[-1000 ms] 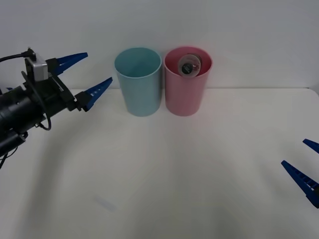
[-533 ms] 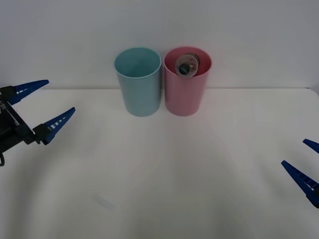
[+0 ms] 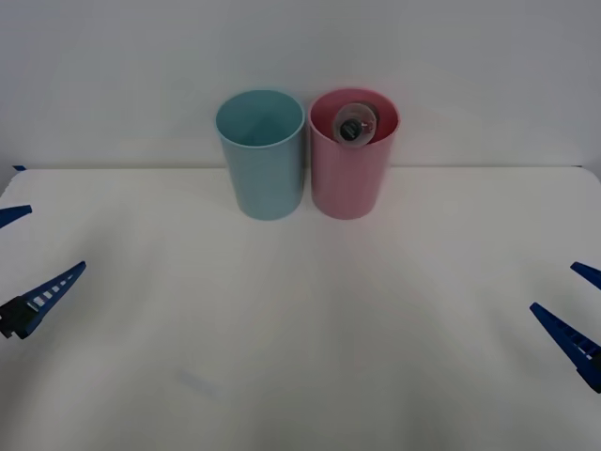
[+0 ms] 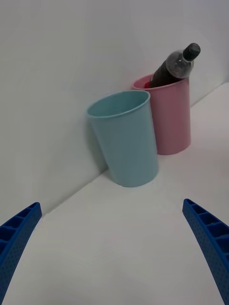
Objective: Grasp the object on the table and drop it into the matching bin: aluminum can to the light blue bin, PET bottle to the pink bin.
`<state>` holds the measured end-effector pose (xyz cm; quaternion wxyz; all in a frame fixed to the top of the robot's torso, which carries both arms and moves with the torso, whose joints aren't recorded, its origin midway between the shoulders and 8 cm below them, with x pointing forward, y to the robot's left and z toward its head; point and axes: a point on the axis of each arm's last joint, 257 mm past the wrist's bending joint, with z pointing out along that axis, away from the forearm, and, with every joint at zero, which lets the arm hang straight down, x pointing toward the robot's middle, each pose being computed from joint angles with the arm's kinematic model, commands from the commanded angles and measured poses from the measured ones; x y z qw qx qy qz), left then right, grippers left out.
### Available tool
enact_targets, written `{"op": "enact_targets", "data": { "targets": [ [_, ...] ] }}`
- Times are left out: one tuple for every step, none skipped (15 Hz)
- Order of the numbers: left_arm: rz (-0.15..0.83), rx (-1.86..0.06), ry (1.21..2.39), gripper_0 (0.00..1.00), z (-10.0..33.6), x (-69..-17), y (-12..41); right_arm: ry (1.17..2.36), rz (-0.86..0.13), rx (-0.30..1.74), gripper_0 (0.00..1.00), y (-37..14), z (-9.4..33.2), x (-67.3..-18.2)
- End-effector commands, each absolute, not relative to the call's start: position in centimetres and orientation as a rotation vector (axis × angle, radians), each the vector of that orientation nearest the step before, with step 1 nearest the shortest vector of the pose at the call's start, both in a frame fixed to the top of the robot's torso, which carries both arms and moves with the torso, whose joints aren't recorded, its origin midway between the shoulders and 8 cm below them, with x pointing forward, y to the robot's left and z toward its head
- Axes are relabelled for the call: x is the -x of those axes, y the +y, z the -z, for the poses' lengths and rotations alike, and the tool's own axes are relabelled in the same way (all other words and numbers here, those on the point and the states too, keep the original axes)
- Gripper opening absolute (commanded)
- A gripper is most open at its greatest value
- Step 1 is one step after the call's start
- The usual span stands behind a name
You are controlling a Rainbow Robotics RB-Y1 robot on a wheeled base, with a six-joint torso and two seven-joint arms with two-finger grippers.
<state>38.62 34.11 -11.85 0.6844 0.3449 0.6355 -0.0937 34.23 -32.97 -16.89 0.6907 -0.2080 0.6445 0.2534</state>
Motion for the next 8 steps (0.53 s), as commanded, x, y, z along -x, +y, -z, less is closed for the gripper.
{"op": "enact_targets", "data": {
  "targets": [
    [0.236,-0.747,1.454,1.0,12.6,-36.8,35.2,1.441,-0.567,0.465,1.0,-33.0,16.9,-34.2],
    [0.245,-0.741,1.462,1.0,12.7,-36.2,35.4,1.441,-0.567,0.465,1.0,-33.0,16.9,-34.2],
    [0.259,-0.732,1.472,1.0,13.1,-35.6,35.5,1.441,-0.567,0.465,1.0,-33.0,16.9,-34.2],
    [0.267,-0.721,1.48,1.0,13.4,-35.1,35.7,1.441,-0.567,0.465,1.0,-33.0,16.9,-34.2],
    [0.276,-0.712,1.488,1.0,13.7,-34.6,35.8,1.441,-0.567,0.465,1.0,-33.0,16.9,-34.2],
    [0.282,-0.706,1.494,1.0,13.9,-34.2,35.9,1.441,-0.567,0.465,1.0,-33.0,16.9,-34.2],
    [0.285,-0.694,1.501,1.0,14.1,-33.9,36.1,1.441,-0.567,0.465,1.0,-33.0,16.9,-34.2],
    [0.284,-0.685,1.514,1.0,14.4,-33.4,36.5,1.441,-0.567,0.465,1.0,-33.0,16.9,-34.2]
  ]
}}
